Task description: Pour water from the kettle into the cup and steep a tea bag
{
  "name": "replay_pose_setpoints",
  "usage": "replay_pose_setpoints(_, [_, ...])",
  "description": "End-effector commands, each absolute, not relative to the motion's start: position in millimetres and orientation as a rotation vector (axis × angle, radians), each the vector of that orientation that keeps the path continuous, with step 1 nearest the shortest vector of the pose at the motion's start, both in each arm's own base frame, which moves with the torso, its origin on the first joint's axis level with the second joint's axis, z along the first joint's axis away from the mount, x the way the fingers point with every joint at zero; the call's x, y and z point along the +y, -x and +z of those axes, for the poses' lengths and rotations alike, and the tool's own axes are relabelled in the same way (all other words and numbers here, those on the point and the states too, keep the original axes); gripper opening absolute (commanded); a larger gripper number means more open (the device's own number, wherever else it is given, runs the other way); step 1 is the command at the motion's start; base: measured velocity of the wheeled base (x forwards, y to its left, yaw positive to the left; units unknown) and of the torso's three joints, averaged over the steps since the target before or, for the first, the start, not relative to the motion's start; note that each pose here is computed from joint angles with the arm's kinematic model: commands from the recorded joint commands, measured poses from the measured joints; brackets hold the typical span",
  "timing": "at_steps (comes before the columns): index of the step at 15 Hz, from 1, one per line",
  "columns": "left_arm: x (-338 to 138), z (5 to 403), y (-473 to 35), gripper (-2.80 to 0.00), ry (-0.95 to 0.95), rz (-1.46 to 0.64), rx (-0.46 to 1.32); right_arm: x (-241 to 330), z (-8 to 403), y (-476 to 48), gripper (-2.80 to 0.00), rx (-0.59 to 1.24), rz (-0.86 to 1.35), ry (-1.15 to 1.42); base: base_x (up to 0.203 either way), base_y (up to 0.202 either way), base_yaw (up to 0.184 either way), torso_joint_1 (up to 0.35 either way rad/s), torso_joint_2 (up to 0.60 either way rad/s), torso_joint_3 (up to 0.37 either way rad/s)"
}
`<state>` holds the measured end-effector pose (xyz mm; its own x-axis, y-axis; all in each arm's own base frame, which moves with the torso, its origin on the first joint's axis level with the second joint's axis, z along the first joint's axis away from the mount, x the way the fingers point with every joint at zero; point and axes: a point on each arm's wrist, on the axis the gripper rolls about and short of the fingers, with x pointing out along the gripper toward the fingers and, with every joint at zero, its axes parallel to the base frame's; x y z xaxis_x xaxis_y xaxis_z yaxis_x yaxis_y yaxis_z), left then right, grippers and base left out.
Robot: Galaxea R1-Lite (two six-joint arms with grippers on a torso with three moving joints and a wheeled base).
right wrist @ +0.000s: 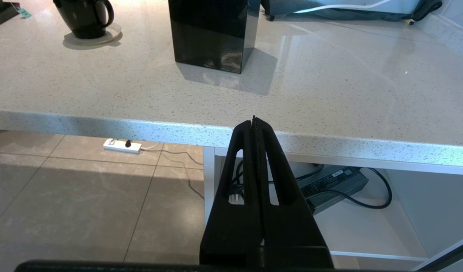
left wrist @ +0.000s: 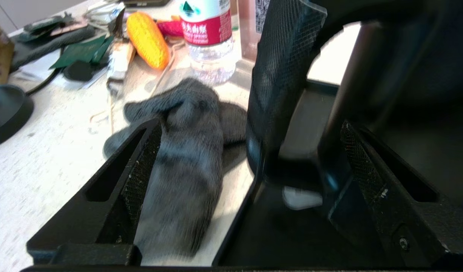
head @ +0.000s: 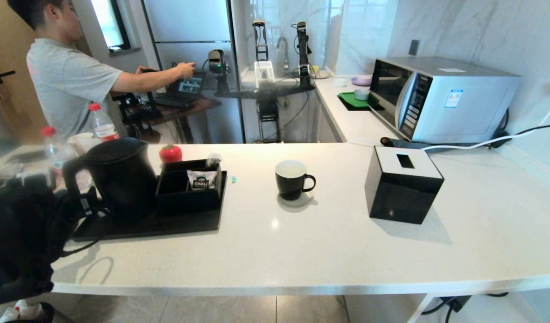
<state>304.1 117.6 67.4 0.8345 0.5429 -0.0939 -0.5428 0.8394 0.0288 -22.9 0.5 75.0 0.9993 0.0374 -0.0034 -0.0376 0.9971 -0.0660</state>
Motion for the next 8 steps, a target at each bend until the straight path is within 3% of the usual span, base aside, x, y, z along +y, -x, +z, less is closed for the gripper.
replay_pose_setpoints(1, [112.3, 78.2, -291.4, 0.00, -0.004, 0.575, 0.060, 0.5, 75.0, 22.8, -2.80, 0.003, 0.038, 0.067, 0.000, 0.000, 0.000, 0.000, 0.00, 0.000])
replay_pose_setpoints(8, [91.2, 89.8, -240.2, 0.00, -0.002, 0.566, 0.114, 0.5, 75.0, 22.8, -2.80, 0.003, 0.038, 0.067, 0.000, 0.000, 0.000, 0.000, 0.00, 0.000])
